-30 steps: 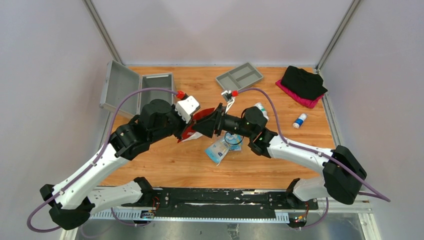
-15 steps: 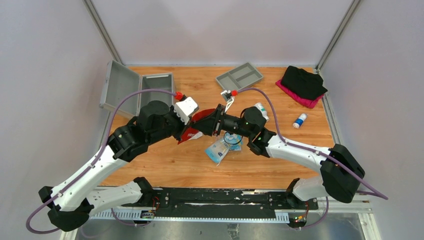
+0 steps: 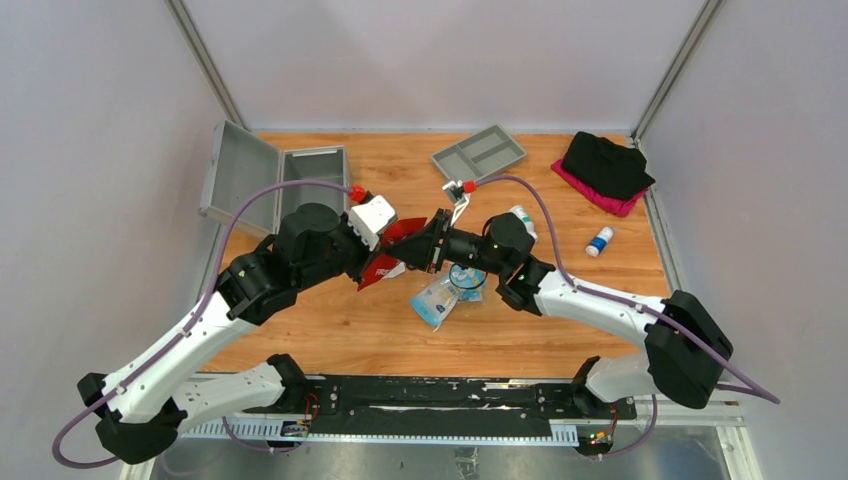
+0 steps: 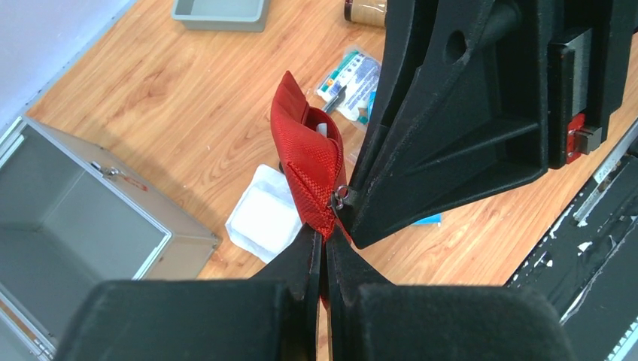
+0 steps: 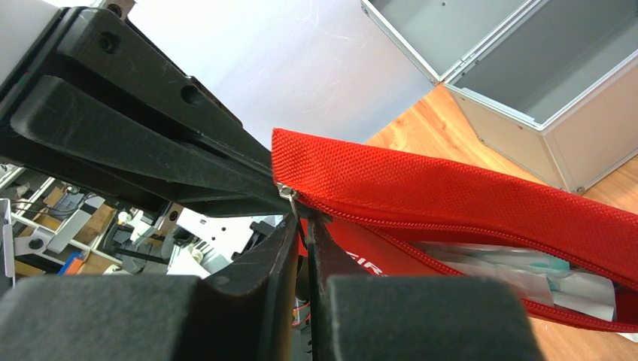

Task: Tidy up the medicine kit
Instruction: Zip the medicine pouch.

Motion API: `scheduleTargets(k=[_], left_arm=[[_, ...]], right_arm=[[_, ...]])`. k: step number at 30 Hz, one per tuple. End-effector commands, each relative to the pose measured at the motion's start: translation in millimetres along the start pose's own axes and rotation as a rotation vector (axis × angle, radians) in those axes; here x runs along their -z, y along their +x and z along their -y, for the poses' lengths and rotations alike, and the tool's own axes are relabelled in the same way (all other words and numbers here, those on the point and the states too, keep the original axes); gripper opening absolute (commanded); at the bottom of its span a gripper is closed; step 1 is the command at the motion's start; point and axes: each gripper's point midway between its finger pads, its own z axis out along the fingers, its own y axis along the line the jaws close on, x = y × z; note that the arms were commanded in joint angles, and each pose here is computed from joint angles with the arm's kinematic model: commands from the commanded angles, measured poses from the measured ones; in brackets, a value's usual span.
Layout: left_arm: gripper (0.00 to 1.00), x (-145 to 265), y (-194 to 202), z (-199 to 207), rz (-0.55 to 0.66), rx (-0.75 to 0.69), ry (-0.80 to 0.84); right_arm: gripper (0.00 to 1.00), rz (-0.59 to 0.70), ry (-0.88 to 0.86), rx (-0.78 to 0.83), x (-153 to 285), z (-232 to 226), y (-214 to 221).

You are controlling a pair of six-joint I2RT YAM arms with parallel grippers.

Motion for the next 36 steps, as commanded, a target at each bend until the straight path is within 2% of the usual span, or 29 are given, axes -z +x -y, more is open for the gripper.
scheduleTargets(k=[1,8,20,25,30,36], left_arm=[[0.0,-0.9,-0.1,1.1,0.011,0.003,0.007],[0.0,-0.5,-0.5,0.3,0.013,0.001,0.003],[0.0,0.6,-5.6,5.1,0.036,-0.005,0.033],[0.0,7.9,-15.2,17.2,0.094,-0.005,0.103],[0.0,21.1,-25.1,38.2,0.162,-0.006,0.223],[0.0,34.2,-28.6,46.2,0.214,-0.008,0.268]], right_arm=[[0.11,0.043,0.0,0.065,3.9,-6.6,-18.3],[0.0,-0.015,0.081,0.074,11.1,9.5,-6.4],[0.0,-0.076,0.304,-0.054,36.0,63.5,16.3],[0.0,-0.123,0.388,-0.05,47.6,82.9,22.7],[0.0,-0.117,0.402,-0.027,59.8,83.6,16.6],[0.0,-0.184,0.488,0.04,86.0,96.5,15.2]])
